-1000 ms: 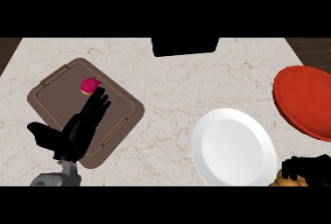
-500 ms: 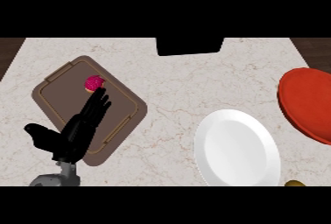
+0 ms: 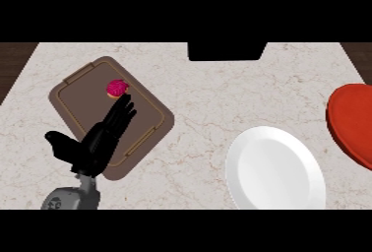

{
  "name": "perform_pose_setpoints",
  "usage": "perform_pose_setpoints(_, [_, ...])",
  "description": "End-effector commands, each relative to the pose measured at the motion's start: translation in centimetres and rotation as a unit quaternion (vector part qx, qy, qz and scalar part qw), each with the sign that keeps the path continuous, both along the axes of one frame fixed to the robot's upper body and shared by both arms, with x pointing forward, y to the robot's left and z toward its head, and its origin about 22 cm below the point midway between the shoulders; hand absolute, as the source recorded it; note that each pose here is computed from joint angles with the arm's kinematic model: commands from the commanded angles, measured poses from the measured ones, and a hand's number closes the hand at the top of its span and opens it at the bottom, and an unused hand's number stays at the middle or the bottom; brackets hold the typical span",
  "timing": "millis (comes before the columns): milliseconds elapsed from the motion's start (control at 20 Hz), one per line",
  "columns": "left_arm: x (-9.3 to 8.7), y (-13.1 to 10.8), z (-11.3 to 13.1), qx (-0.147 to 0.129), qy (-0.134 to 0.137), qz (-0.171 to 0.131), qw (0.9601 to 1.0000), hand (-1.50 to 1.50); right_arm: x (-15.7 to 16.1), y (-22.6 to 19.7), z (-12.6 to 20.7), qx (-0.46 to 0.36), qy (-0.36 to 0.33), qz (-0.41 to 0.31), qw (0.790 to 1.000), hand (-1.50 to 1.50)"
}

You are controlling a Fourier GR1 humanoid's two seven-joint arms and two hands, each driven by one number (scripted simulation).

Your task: Pick the croissant from the plate and place it in the bowl

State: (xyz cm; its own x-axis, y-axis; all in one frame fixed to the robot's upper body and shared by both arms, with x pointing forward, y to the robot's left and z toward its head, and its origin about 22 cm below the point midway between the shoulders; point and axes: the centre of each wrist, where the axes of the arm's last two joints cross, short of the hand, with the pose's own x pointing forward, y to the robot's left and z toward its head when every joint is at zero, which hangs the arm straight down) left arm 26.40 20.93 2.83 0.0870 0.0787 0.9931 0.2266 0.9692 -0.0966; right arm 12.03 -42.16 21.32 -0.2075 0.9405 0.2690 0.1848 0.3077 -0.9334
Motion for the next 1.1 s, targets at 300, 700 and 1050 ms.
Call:
perform_pose_setpoints(300, [1.3, -1.7, -0.2, 0.004, -0.005, -0.019, 0.9998, 0.00, 7.4, -4.2, -0.7, 0.042, -0.003, -0.026, 0.999, 1.50])
perform_pose_setpoints(700, [0.7, -1.2, 0.4, -0.004, -0.006, -0.028, 0.9996, 0.00, 14.7, -4.3, -5.9, -0.034, -0.005, -0.050, 0.998, 1.50])
perform_pose_setpoints(1050, [0.8, -2.0, -0.5, -0.002, -0.002, -0.036, 0.9994, 0.00, 18.2, -4.6, -11.0, -0.045, 0.111, -0.127, 0.985, 1.50])
